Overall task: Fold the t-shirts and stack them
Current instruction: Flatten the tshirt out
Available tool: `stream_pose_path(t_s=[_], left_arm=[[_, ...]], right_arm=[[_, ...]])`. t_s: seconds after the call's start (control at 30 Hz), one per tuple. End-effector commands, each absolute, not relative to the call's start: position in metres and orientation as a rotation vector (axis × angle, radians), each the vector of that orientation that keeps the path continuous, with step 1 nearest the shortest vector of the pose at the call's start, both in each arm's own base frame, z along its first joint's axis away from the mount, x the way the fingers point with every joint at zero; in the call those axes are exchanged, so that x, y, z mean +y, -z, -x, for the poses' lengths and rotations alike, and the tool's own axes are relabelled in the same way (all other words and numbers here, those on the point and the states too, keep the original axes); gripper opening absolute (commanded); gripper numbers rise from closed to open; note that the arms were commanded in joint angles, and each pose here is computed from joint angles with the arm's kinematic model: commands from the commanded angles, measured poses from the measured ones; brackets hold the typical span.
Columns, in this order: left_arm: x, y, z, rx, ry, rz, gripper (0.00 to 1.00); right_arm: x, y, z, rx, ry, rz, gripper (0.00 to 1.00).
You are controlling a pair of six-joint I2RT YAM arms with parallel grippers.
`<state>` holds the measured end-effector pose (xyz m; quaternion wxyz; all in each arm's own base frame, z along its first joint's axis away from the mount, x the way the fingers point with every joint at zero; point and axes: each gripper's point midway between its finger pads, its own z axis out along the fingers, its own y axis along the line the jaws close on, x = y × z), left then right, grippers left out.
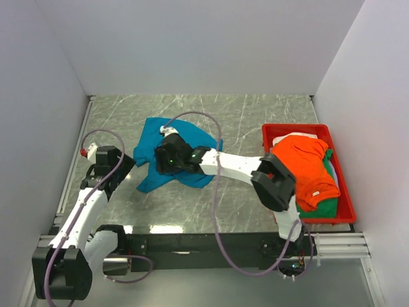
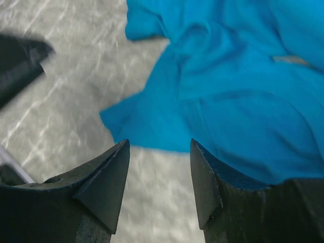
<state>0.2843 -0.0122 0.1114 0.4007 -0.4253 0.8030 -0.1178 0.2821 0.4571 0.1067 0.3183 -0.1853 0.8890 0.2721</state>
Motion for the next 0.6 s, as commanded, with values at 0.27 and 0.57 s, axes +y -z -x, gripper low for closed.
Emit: stream_pose_path(t_s=[0.27, 0.57], left_arm=[[-0.032, -0.069, -0.274, 2.091, 0.433, 1.153, 0.61], [-0.030, -0.051, -0.260, 2.113, 0.405, 1.180, 0.58]], right_arm=[[0.496, -0.088, -0.330, 2.301, -0.619, 0.409, 0.58], [0.500, -0.058, -0.340, 2.341, -0.550, 0.397, 0.58]])
